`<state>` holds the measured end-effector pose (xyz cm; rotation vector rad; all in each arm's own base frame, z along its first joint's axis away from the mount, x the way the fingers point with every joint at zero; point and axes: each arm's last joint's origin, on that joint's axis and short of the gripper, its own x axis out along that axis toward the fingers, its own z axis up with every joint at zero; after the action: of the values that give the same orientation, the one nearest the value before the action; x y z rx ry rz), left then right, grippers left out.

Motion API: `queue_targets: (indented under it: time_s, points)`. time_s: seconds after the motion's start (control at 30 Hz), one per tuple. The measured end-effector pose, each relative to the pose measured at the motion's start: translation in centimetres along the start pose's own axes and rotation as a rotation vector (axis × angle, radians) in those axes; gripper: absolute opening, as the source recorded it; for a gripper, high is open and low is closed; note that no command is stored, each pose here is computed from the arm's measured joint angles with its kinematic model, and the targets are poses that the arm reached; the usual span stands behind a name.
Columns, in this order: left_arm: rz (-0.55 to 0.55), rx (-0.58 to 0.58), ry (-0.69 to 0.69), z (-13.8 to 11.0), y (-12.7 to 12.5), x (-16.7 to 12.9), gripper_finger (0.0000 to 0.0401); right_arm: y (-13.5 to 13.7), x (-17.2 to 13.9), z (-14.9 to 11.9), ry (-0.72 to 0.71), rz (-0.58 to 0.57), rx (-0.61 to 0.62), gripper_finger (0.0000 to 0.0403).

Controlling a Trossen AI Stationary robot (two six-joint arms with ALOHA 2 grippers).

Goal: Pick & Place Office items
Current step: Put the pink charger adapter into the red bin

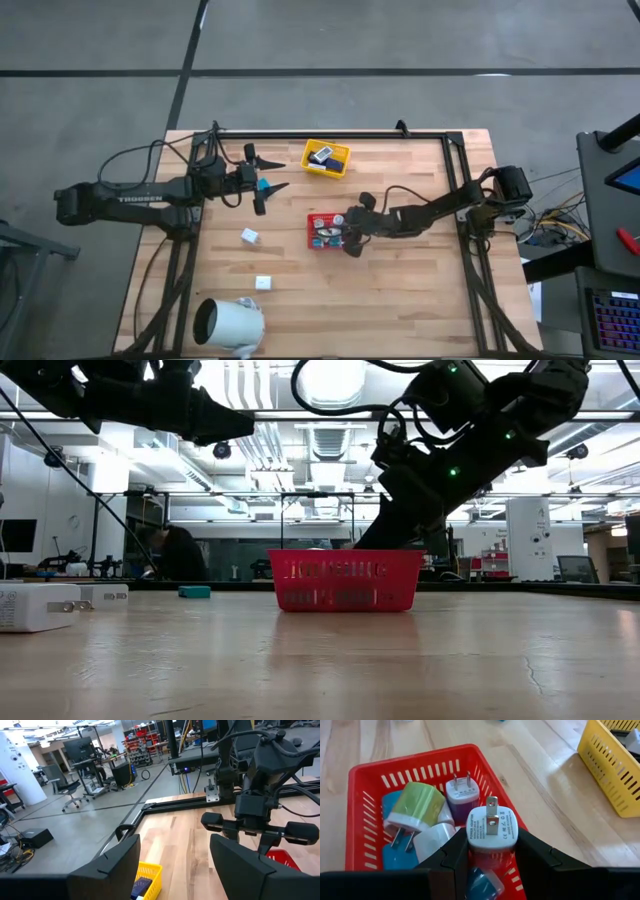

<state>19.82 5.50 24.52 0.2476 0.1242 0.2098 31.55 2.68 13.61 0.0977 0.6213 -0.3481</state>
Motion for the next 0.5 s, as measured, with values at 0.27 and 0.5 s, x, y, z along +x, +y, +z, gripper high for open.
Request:
queue_targets:
  time_s: [0.27, 0.5]
  points:
    - [0.000, -0.001, 0.000, 0.00, 0.00, 0.00, 0.0245, -0.08, 0.02, -0.10, 0.016, -0.002, 0.002, 0.0124]
    - [0.000, -0.003, 0.000, 0.00, 0.00, 0.00, 0.0245, -0.20, 0.07, -0.09, 0.020, -0.004, 0.007, 0.0180]
